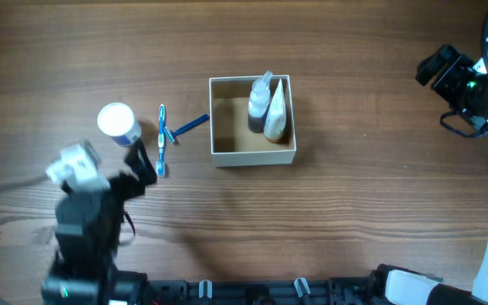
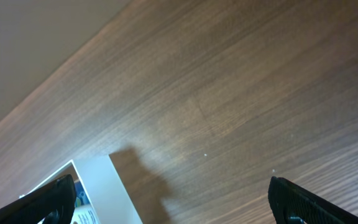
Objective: Pack container
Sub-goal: 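Reach the left gripper to the white cotton-swab tub and grasp it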
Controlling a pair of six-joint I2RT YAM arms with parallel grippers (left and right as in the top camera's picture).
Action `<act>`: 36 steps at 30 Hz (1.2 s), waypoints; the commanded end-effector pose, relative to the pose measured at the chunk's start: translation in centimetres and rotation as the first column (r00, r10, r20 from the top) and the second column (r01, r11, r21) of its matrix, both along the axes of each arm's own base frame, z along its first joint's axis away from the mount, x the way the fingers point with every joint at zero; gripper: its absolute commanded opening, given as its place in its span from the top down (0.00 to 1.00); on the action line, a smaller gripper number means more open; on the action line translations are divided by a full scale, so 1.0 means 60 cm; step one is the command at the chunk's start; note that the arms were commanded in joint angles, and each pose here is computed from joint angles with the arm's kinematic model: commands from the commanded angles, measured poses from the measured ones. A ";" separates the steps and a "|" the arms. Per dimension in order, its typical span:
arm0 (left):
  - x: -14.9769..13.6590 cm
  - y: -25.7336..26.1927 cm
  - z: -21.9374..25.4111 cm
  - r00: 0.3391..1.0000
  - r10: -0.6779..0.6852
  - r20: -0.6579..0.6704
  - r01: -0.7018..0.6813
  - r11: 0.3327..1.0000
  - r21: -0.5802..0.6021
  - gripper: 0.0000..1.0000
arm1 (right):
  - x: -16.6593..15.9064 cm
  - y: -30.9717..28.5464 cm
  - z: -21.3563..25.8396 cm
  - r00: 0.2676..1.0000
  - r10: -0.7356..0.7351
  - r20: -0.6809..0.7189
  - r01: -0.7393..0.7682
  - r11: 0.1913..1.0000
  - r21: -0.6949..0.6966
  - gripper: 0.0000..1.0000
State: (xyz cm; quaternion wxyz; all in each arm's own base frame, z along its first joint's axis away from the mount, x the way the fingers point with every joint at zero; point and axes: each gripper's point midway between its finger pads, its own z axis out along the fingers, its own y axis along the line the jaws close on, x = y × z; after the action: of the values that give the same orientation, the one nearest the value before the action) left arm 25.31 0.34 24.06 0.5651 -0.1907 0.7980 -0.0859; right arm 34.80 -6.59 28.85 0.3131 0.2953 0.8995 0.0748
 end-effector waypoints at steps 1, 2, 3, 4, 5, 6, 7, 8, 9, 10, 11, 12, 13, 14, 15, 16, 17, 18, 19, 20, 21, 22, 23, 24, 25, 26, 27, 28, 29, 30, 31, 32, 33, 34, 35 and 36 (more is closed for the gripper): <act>0.056 0.040 0.035 0.984 0.133 -0.114 -0.129 0.990 0.049 0.00 | 0.003 0.002 0.002 1.000 -0.003 0.005 0.003 1.000 0.020 0.00; 0.071 0.048 0.034 0.977 0.152 -0.151 -0.144 0.988 0.058 0.00 | 0.003 0.002 0.002 1.000 -0.003 0.005 0.003 1.000 0.020 0.00; 0.087 0.057 0.032 0.967 0.171 -0.186 -0.162 0.985 0.065 0.00 | 0.003 0.002 0.002 1.000 -0.003 0.005 0.003 1.000 0.020 0.00; 0.104 0.067 0.027 0.957 0.188 -0.222 -0.177 0.982 0.069 0.00 | 0.003 0.002 0.002 1.000 -0.003 0.005 0.003 1.000 0.020 0.00; 0.119 0.074 0.020 0.947 0.194 -0.255 -0.183 0.981 0.066 0.00 | 0.003 0.003 0.002 1.000 -0.003 0.005 0.003 1.000 0.020 0.00; 0.136 0.077 0.009 0.939 0.181 -0.291 -0.174 0.983 0.050 0.00 | 0.003 0.002 0.002 1.000 -0.003 0.005 0.003 1.000 0.020 0.00; 0.156 0.078 -0.009 0.930 0.156 -0.334 -0.159 0.987 0.020 0.00 | 0.003 0.002 0.002 1.000 -0.003 0.005 0.003 1.000 0.020 0.00; 0.170 0.080 -0.025 0.920 0.139 -0.366 -0.150 0.989 -0.002 0.00 | 0.003 0.002 0.002 1.000 -0.003 0.005 0.003 1.000 0.020 0.00; 0.188 0.087 -0.055 0.902 0.125 -0.413 -0.150 0.988 -0.027 0.00 | 0.003 0.002 0.002 1.000 -0.003 0.005 0.003 1.000 0.020 0.00; 0.192 0.093 -0.072 0.889 0.131 -0.438 -0.158 0.987 -0.027 0.00 | 0.003 0.002 0.002 1.000 -0.003 0.005 0.003 1.000 0.020 0.00; 0.194 0.098 -0.086 0.878 0.136 -0.459 -0.166 0.986 -0.025 0.00 | 0.003 0.002 0.002 1.000 -0.003 0.005 0.003 1.000 0.020 0.00; 0.197 0.102 -0.102 0.864 0.139 -0.484 -0.173 0.985 -0.025 0.00 | 0.003 0.002 0.002 1.000 -0.003 0.005 0.003 1.000 0.020 0.00; 0.199 0.101 -0.117 0.853 0.134 -0.505 -0.171 0.985 -0.028 0.00 | 0.003 0.002 0.002 1.000 -0.003 0.005 0.002 1.000 0.020 0.00; 0.201 0.098 -0.133 0.840 0.120 -0.529 -0.164 0.986 -0.036 0.00 | 0.003 0.002 0.002 1.000 -0.003 0.005 0.003 1.000 0.020 0.00; 0.201 0.097 -0.140 0.833 0.116 -0.541 -0.161 0.986 -0.036 0.00 | 0.003 0.002 0.002 1.000 -0.003 0.005 0.003 1.000 0.020 0.00; 0.201 0.097 -0.152 0.821 0.106 -0.562 -0.144 0.989 -0.024 0.00 | 0.003 0.002 0.002 1.000 -0.003 0.005 0.003 1.000 0.020 0.00; 0.201 0.095 -0.158 0.815 0.096 -0.571 -0.130 0.991 -0.020 0.00 | 0.003 0.002 0.002 1.000 -0.003 0.005 0.003 1.000 0.020 0.00; 0.200 0.092 -0.164 0.808 0.082 -0.583 -0.115 0.993 -0.021 0.00 | 0.003 0.002 0.002 1.000 -0.003 0.005 0.003 1.000 0.020 0.00; 0.198 0.091 -0.170 0.801 0.078 -0.594 -0.114 0.993 -0.024 0.00 | 0.003 0.002 0.002 1.000 -0.003 0.005 0.003 1.000 0.020 0.00; 0.195 0.091 -0.175 0.792 0.077 -0.605 -0.115 0.993 -0.024 0.00 | 0.003 0.002 0.002 1.000 -0.003 0.005 0.003 1.000 0.020 0.00; 0.192 0.091 -0.178 0.785 0.076 -0.614 -0.115 0.993 -0.024 0.00 | 0.003 0.002 0.002 1.000 -0.003 0.005 0.003 1.000 0.020 0.00; 0.190 0.090 -0.182 0.779 0.075 -0.623 -0.115 0.993 -0.025 0.00 | 0.003 0.002 0.002 1.000 -0.003 0.005 0.003 1.000 0.020 0.00; 0.188 0.090 -0.185 0.773 0.075 -0.630 -0.116 0.993 -0.024 0.00 | 0.003 0.002 0.002 1.000 -0.003 0.005 0.003 1.000 0.020 0.00; 0.186 0.090 -0.188 0.768 0.071 -0.636 -0.108 0.994 -0.020 0.00 | 0.003 0.002 0.002 1.000 -0.003 0.005 0.003 1.000 0.020 0.00; 0.185 0.090 -0.189 0.765 0.067 -0.640 -0.100 0.995 -0.016 0.00 | 0.003 0.002 0.002 1.000 -0.003 0.005 0.003 1.000 0.020 0.00; 0.185 0.090 -0.193 0.761 0.065 -0.646 -0.096 0.995 -0.013 0.00 | 0.003 0.002 0.002 1.000 -0.003 0.005 0.003 1.000 0.020 0.00; 0.185 0.090 -0.195 0.758 0.065 -0.649 -0.096 0.995 -0.013 0.00 | 0.003 0.002 0.002 1.000 -0.003 0.005 0.003 1.000 0.020 0.00; 0.185 0.090 -0.200 0.754 0.062 -0.654 -0.092 0.996 -0.011 0.00 | 0.003 0.002 0.002 1.000 -0.003 0.005 0.003 1.000 0.020 0.00; 0.186 0.090 -0.203 0.750 0.061 -0.658 -0.091 0.996 -0.011 0.00 | 0.003 0.002 0.002 1.000 -0.003 0.005 0.003 1.000 0.020 0.00; 0.187 0.090 -0.209 0.745 0.061 -0.664 -0.091 0.996 -0.011 0.00 | 0.003 0.002 0.002 1.000 -0.003 0.005 0.003 1.000 0.020 0.00; 0.188 0.090 -0.215 0.740 0.059 -0.670 -0.090 0.996 -0.012 0.00 | 0.003 0.002 0.002 1.000 -0.003 0.005 0.003 1.000 0.020 0.00; 0.191 0.090 -0.223 0.734 0.052 -0.677 -0.079 0.997 -0.009 0.00 | 0.003 0.002 0.002 1.000 -0.003 0.005 0.003 1.000 0.020 0.00; 0.193 0.086 -0.229 0.730 0.031 -0.683 -0.051 0.999 -0.010 0.00 | 0.003 0.002 0.002 1.000 -0.003 0.005 0.003 1.000 0.020 0.00; 0.194 0.083 -0.235 0.725 0.012 -0.689 -0.027 1.000 -0.011 0.00 | 0.003 0.002 0.002 1.000 -0.003 0.005 0.003 1.000 0.020 0.00; 0.195 0.081 -0.240 0.719 -0.001 -0.695 -0.009 1.000 -0.010 0.00 | 0.003 0.002 0.002 1.000 -0.003 0.005 0.003 1.000 0.019 0.00; 0.194 0.082 -0.244 0.714 -0.001 -0.700 -0.006 1.000 -0.008 0.00 | 0.003 0.002 0.002 1.000 -0.003 0.005 0.002 1.000 0.020 0.00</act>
State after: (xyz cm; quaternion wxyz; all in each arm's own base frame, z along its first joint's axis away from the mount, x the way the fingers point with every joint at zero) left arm 36.46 5.62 10.00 0.2279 -0.2472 0.9418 -0.0038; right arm 34.81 -6.60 28.82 0.3125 0.2954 0.8997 0.0748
